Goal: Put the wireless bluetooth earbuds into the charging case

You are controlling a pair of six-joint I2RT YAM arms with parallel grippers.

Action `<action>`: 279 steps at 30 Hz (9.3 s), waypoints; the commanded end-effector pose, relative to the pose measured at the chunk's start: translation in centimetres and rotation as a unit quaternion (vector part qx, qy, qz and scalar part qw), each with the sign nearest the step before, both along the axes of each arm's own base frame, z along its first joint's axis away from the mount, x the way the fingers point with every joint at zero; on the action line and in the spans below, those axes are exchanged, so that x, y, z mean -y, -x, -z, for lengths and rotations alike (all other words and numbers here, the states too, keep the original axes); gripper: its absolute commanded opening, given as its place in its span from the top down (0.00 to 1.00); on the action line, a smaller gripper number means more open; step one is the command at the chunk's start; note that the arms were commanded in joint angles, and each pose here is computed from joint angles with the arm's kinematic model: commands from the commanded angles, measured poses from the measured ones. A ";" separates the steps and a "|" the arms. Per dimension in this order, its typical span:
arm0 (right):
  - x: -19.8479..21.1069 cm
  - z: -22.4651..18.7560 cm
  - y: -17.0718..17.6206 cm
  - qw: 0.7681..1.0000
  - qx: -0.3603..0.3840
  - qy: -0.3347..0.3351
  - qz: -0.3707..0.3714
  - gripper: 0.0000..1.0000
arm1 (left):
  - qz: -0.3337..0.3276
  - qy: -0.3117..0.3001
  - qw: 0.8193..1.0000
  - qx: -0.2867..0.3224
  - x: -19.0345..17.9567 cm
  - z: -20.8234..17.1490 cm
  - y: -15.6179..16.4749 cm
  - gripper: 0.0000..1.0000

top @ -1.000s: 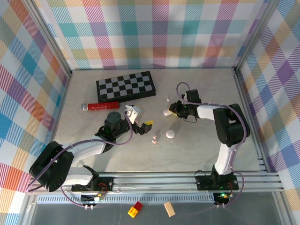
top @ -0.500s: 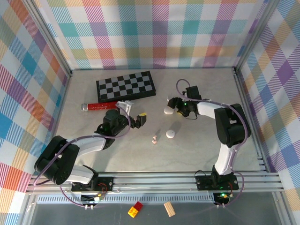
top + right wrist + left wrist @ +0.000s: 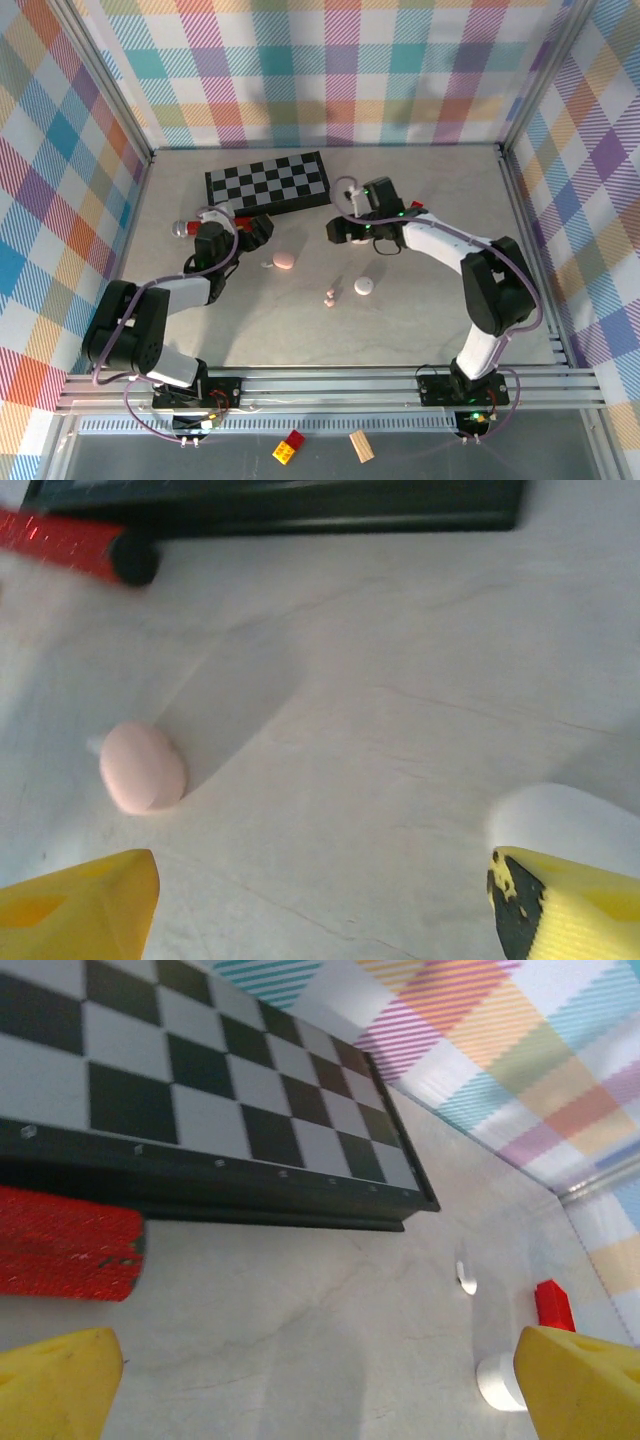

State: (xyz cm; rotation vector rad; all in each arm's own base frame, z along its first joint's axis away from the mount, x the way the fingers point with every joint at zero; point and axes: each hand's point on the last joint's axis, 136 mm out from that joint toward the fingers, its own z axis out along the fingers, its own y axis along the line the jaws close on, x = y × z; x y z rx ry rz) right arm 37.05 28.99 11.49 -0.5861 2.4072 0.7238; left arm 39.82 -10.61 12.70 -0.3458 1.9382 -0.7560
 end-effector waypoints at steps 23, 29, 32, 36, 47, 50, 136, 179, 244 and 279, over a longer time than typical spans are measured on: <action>-13.4 6.2 4.3 0.956 0.053 0.104 -0.268 0.30 | -0.151 0.118 0.977 -0.099 -9.4 2.7 2.1 0.03; -13.7 6.9 4.3 0.954 0.049 0.109 -0.276 0.35 | -0.147 0.117 0.977 -0.099 -9.3 2.7 2.1 0.04; -13.8 7.5 4.4 0.951 0.045 0.115 -0.283 0.35 | -0.139 0.120 0.978 -0.097 -9.0 2.6 2.0 0.04; -13.8 7.8 4.3 0.950 0.044 0.121 -0.284 0.39 | -0.136 0.122 0.978 -0.097 -8.9 2.6 2.0 0.04; -14.1 8.4 4.0 0.950 0.044 0.122 -0.285 0.47 | -0.125 0.126 0.979 -0.097 -8.5 2.7 1.9 0.04; -14.1 8.4 3.9 0.949 0.044 0.125 -0.285 0.46 | -0.120 0.128 0.980 -0.097 -8.4 2.7 1.8 0.04; 0.9 -16.8 16.8 0.915 0.078 -0.079 -0.389 0.61 | 0.607 -0.042 0.736 0.298 22.1 -15.1 18.9 0.35; 1.8 -15.9 16.5 0.919 0.098 -0.045 -0.380 0.43 | 0.614 -0.034 0.729 0.300 22.2 -15.0 19.1 0.67; 8.5 -3.9 6.4 0.968 -0.128 -0.126 0.176 0.27 | 0.454 -0.054 0.825 0.332 17.4 -14.7 12.2 0.66; -2.0 8.1 12.6 0.932 -0.337 -0.059 0.119 0.46 | 0.363 -0.045 0.868 0.337 12.8 -15.3 9.2 0.66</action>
